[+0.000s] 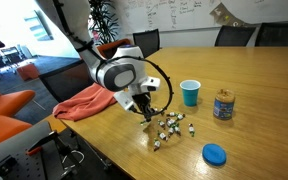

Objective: Put one candy in each cup

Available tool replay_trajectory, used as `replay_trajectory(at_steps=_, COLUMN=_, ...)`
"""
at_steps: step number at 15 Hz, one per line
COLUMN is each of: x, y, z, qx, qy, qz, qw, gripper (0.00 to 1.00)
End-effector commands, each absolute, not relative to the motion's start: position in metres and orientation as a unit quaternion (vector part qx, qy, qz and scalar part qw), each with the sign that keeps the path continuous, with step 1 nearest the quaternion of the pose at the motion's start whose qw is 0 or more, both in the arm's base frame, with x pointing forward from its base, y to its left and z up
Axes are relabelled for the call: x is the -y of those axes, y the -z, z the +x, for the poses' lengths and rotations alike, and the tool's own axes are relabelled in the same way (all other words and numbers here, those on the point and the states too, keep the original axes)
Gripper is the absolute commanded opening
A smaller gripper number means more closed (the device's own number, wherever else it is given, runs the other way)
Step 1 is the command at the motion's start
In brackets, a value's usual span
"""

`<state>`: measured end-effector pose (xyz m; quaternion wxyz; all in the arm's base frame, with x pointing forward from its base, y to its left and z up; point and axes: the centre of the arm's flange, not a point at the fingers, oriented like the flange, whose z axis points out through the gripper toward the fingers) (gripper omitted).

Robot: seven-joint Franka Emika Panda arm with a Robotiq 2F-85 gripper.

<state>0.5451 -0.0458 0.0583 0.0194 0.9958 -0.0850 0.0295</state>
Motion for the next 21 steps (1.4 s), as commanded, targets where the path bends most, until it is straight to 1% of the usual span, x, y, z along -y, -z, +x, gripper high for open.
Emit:
replay_trajectory(at_steps=1, x=0.003, y=-0.137, z=0.539, qx=0.059, qy=-0.086, qz=0.995, qw=-0.009, gripper=0.03)
replay_trajectory(at_steps=4, x=-0.027, y=-0.189, z=0.567, qx=0.043, qy=-0.152, qz=0.987, qw=-0.014, gripper=0.03)
replay_trajectory(at_steps=6, x=-0.041, y=-0.215, z=0.587, qx=0.034, qy=-0.178, qz=0.983, qw=-0.022, gripper=0.03)
replay_trajectory(at_steps=8, x=-0.051, y=-0.223, z=0.608, qx=0.03, qy=-0.192, qz=0.981, qw=-0.023, gripper=0.03)
replay_trajectory(at_steps=11, x=-0.064, y=-0.221, z=0.633, qx=0.02, qy=-0.203, qz=0.979, qw=-0.026, gripper=0.03)
replay_trajectory(at_steps=15, x=-0.086, y=-0.207, z=0.65, qx=0.002, qy=-0.194, qz=0.98, qw=-0.032, gripper=0.03)
replay_trajectory(at_steps=21, x=-0.127, y=-0.173, z=0.645, qx=-0.033, qy=-0.151, qz=0.987, qw=-0.053, gripper=0.03)
